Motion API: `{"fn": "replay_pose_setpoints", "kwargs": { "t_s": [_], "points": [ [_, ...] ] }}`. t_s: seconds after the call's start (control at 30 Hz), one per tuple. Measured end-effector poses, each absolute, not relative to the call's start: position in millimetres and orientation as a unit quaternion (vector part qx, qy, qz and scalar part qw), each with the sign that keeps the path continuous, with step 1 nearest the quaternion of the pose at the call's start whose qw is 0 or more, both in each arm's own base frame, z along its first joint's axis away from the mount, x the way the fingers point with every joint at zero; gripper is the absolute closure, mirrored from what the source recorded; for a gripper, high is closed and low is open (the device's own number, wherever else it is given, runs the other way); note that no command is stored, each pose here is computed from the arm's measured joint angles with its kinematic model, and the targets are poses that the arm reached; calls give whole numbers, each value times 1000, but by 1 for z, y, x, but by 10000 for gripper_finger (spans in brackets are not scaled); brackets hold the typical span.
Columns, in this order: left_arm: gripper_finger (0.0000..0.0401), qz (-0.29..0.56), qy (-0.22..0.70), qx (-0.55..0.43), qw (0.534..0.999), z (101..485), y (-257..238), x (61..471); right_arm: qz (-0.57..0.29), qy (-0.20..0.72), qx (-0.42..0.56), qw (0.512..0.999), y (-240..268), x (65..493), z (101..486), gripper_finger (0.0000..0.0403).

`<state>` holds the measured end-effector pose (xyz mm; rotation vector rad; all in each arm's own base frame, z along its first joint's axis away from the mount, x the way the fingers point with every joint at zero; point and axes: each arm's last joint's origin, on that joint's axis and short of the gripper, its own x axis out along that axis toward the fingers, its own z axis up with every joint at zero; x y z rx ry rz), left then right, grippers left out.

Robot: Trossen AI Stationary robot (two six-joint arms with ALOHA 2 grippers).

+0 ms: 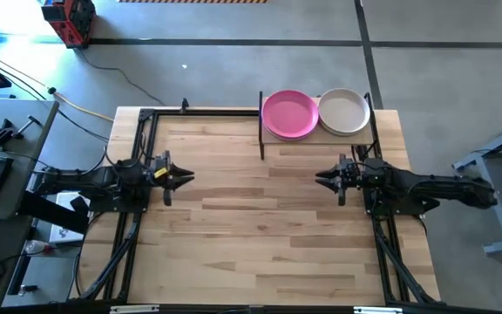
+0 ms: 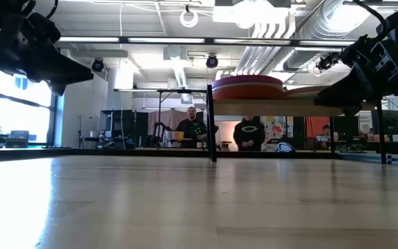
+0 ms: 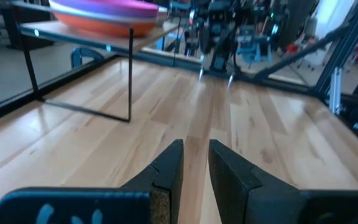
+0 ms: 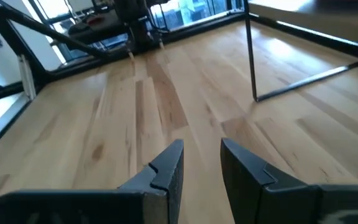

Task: Place and stack plates onto a shelf
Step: Return to Home Position

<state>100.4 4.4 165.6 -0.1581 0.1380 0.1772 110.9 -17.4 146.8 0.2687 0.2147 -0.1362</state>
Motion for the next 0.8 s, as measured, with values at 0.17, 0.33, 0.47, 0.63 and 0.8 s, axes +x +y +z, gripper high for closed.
{"fn": "replay_pose_setpoints", "kwargs": {
  "t_s": [0.17, 0.33, 0.47, 0.63, 0.8],
  "points": [
    [337, 86, 42, -81, 992, 170, 4, 97, -72, 105, 121, 984, -19, 110, 147, 313],
    [336, 84, 18, -84, 993, 173, 4, 94, -75, 107, 112, 985, -19, 110, 147, 313],
    [336, 84, 17, -84, 993, 174, 4, 93, -75, 107, 113, 985, -19, 110, 147, 313],
    [336, 82, 16, -84, 993, 174, 4, 93, -77, 106, 126, 983, -19, 110, 147, 313],
    [336, 82, 16, -84, 993, 174, 4, 93, -81, 104, 160, 978, -19, 110, 147, 313]
  ]
}}
